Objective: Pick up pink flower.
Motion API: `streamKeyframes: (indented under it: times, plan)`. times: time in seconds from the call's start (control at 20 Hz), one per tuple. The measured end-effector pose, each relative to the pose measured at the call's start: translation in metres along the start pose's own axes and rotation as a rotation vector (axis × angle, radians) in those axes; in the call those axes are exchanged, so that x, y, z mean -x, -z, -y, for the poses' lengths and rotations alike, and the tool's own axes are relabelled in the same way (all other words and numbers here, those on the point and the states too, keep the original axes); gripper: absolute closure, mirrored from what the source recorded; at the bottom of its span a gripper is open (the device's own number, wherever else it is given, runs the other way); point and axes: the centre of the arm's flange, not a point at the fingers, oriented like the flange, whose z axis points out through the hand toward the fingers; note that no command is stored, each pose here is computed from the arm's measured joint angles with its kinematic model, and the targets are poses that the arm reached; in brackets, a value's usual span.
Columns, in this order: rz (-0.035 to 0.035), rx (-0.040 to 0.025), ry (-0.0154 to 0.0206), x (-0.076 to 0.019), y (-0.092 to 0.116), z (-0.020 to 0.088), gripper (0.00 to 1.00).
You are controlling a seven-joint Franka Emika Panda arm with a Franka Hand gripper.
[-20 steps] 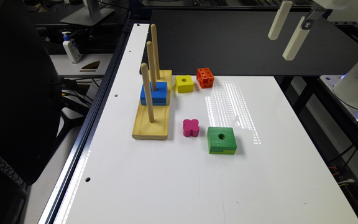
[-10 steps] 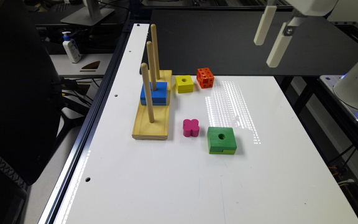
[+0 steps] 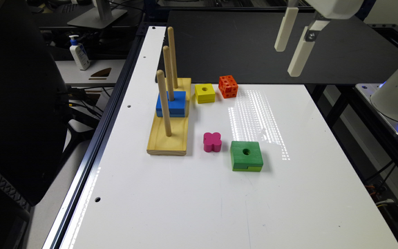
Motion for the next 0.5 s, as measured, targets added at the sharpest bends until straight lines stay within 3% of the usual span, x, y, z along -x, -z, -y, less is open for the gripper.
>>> streamKeyframes:
  times: [0.2, 0.5]
  plan:
    - [0.0017, -0.0039, 0.0001, -0.0078, 0.001, 0.013, 0.00]
    - [0.0129, -0.0055, 0.0017, -0.0254, -0.003, 0.039, 0.00]
